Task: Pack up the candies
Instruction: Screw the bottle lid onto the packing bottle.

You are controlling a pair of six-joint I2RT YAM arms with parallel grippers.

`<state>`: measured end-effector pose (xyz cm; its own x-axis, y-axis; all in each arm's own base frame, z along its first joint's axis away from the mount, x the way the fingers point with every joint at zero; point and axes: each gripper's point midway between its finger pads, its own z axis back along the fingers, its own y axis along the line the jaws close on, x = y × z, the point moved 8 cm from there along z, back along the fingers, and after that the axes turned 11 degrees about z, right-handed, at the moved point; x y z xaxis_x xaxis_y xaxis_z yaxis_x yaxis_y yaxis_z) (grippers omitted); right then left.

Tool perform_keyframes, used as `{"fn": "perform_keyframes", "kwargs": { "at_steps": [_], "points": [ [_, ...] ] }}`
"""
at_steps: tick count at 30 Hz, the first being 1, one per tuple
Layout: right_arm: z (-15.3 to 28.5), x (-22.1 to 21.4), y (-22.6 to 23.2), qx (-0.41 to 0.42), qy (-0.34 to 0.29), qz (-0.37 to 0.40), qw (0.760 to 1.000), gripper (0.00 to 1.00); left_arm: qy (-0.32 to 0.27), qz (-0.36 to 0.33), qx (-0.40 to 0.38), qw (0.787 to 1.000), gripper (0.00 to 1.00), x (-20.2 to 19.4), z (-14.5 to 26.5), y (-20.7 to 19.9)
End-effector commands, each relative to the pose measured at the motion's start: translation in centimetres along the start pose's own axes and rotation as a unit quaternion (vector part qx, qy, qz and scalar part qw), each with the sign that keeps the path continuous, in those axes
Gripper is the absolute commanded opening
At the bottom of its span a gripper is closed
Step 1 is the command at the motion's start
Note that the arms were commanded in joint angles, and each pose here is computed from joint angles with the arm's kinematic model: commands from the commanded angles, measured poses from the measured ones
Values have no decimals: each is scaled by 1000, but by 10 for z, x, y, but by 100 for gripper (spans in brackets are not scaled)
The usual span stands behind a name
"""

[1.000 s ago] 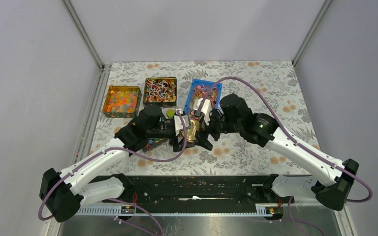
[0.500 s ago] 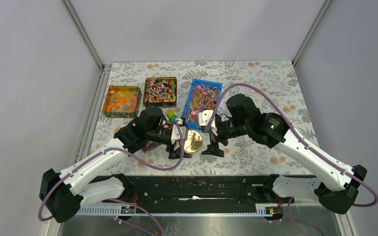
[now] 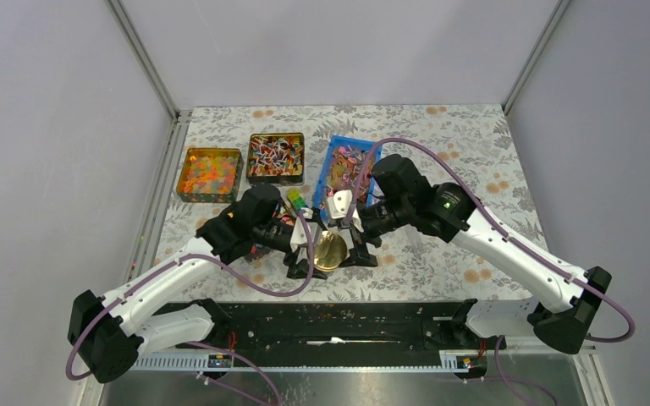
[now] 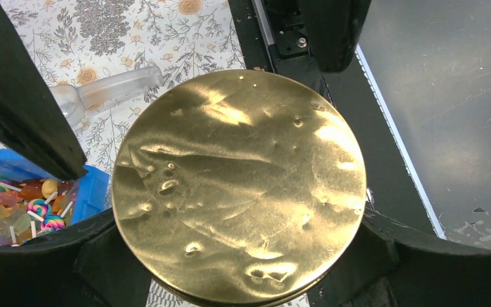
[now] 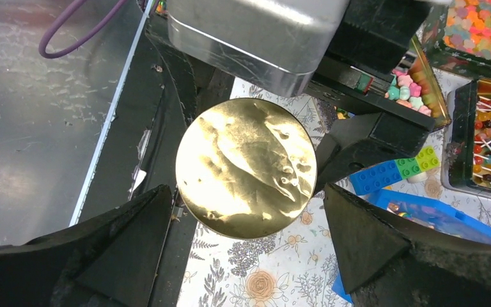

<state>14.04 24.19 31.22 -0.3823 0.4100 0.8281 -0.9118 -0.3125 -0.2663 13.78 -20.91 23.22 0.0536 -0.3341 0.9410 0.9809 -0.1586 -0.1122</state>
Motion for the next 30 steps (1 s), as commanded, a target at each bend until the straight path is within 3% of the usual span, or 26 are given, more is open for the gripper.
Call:
{"fn": "perform_keyframes", "kwargs": {
  "at_steps": [1,7,10,13,25,30],
  "points": [
    [1,4,-10,-9,0,25,1000,94,-39,-56,-18,998,62,30,3,1],
    [-4,0,-11,-14,-6,21,1000,91,-40,-55,-20,997,62,31,3,2],
    [-7,-3,-9,-7,-9,15,1000,83,-42,-55,-23,997,62,33,3,2],
    [-9,-5,-8,-4,-7,12,1000,81,-43,-53,-25,997,62,35,2,2],
    [-11,-6,-9,2,-8,4,1000,98,-47,-56,-25,997,63,39,2,4],
    [-13,-7,-6,12,-13,-3,1000,100,-49,-58,-25,997,62,40,2,5]
  ]
}}
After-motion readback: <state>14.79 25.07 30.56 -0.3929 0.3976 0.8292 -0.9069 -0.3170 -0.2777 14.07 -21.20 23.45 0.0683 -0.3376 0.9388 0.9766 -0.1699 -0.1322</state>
